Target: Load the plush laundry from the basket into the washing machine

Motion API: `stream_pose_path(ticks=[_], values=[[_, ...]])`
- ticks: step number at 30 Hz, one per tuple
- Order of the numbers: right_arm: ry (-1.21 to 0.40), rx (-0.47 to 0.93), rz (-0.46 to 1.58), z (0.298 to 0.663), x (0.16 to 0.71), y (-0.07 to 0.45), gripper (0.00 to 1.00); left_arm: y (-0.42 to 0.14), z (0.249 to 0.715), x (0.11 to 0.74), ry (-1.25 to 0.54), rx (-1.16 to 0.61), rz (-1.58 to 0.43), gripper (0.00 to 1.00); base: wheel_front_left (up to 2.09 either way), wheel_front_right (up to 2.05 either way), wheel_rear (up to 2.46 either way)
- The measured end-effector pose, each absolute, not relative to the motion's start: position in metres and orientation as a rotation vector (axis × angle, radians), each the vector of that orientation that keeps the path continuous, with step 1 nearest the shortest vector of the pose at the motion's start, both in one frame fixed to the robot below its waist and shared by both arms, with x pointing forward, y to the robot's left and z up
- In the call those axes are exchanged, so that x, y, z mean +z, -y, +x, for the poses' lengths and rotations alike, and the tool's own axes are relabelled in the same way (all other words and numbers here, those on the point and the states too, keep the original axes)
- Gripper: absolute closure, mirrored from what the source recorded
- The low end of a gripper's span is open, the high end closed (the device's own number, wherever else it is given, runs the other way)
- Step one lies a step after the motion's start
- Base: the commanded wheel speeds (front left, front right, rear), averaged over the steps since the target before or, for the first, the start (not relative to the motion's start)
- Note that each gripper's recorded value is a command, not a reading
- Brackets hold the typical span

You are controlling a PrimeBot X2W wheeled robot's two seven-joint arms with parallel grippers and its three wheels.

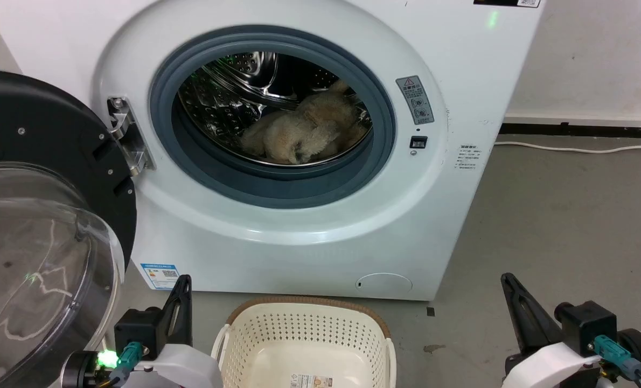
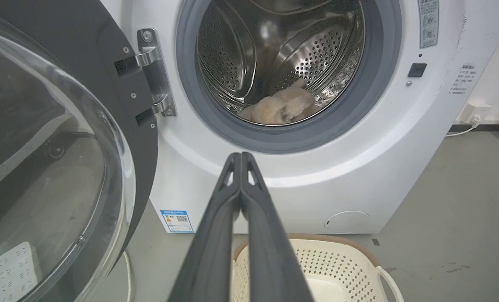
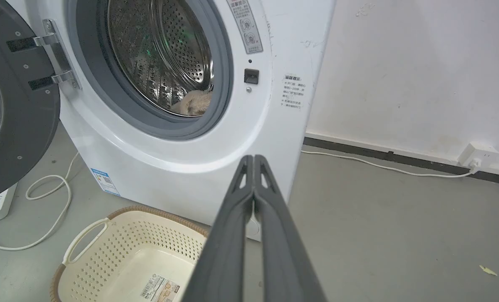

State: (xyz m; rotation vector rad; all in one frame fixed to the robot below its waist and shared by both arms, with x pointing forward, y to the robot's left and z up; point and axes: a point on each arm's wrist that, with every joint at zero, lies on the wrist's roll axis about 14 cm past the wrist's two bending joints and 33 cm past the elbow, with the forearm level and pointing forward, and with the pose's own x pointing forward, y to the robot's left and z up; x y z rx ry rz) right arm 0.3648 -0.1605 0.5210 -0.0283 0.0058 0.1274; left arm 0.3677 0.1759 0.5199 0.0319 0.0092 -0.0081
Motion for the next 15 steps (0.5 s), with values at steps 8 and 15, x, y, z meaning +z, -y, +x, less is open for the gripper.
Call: stream_pose_path(ticks=[8, 15], values=[[-0.02, 0.13, -0.04, 0.3678, 0.5205, 0.1597, 1.0, -0.178, 0.3688, 0.5204, -0.02, 0.001, 0.043, 1.0, 0.0, 0.0, 0.0], [-0.019, 0.13, -0.041, 0.3688, 0.5218, 0.1596, 1.0, -0.1787, 0.3693, 0.5212, -0.02, 0.004, 0.049, 1.0, 0.0, 0.0, 0.0]])
